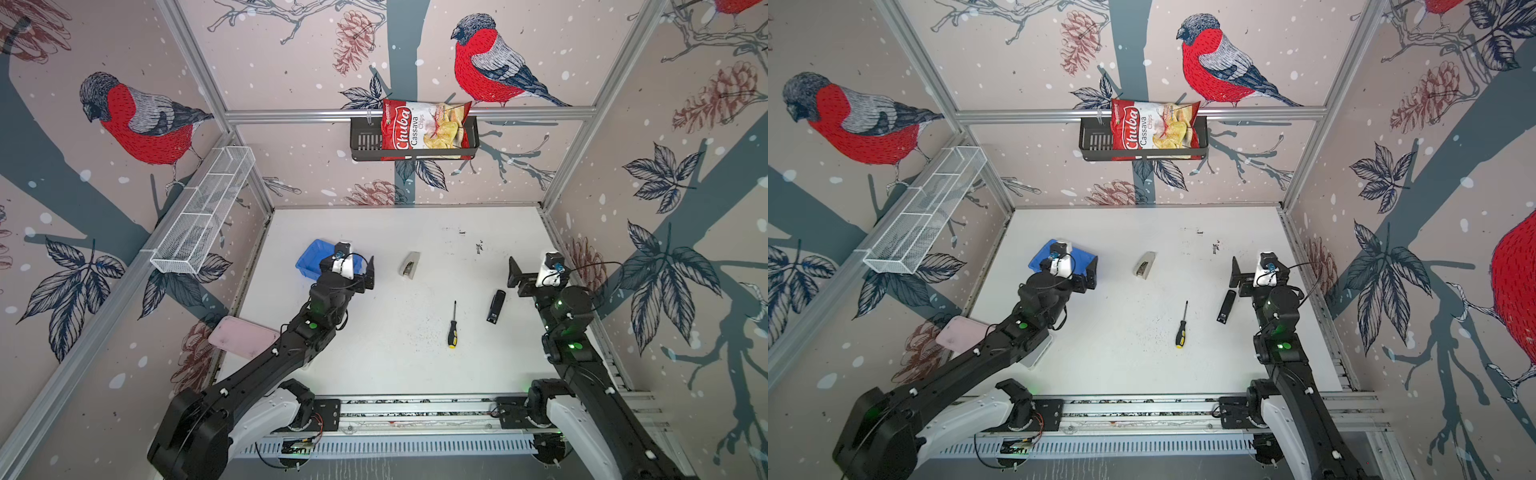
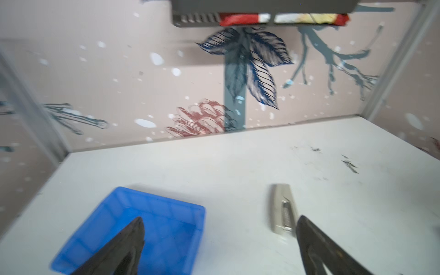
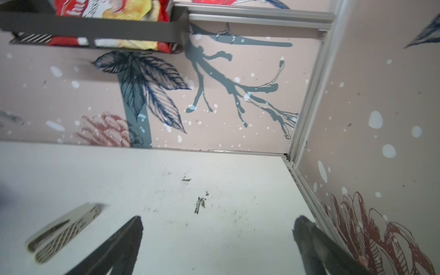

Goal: Put the screwdriver in the bin
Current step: Pick up the screwdriver from the center of the table.

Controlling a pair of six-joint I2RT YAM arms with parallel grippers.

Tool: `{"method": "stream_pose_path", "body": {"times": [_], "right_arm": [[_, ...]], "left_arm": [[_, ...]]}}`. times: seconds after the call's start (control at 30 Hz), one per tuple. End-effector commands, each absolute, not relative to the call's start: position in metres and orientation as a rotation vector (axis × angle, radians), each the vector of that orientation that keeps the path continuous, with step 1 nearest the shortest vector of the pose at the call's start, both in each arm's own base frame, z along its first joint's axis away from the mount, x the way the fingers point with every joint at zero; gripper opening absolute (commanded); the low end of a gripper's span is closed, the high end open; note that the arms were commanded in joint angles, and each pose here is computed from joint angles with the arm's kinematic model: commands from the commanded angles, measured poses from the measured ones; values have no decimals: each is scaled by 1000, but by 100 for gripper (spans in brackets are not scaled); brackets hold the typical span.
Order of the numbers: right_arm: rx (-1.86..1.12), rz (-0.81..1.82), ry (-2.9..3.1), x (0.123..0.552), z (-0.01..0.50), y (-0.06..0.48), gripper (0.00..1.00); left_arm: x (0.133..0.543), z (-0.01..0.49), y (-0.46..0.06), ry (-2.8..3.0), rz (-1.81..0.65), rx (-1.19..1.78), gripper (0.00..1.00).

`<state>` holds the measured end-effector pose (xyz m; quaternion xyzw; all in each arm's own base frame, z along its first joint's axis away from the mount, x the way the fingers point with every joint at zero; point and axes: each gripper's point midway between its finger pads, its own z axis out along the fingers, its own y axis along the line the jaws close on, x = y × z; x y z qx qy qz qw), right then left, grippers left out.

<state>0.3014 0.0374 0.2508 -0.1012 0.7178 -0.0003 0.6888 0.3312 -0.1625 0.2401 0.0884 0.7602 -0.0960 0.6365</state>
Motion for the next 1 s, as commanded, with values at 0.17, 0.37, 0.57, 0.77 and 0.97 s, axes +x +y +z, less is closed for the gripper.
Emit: {"method": "stream_pose_path", "body": {"times": [0.17, 0.37, 0.57, 0.77, 0.97], "right_arm": [[-731, -36, 1703, 262, 219, 73, 100], [-887, -41, 1734, 245, 219, 81, 99], [-955, -18, 1716, 233, 233, 94, 100], [-982, -22, 1723, 224, 239, 97, 100], [-954, -36, 1739, 218, 238, 93, 100]], "left_arm": [[330, 215, -237, 1931, -414, 216, 98], [329, 187, -297, 2127, -574, 367, 98], [314, 150, -336, 2447, -647, 421, 98], [283, 113, -368, 2770, -599, 523, 97], [250, 70, -391, 3080, -466, 623, 95]]}}
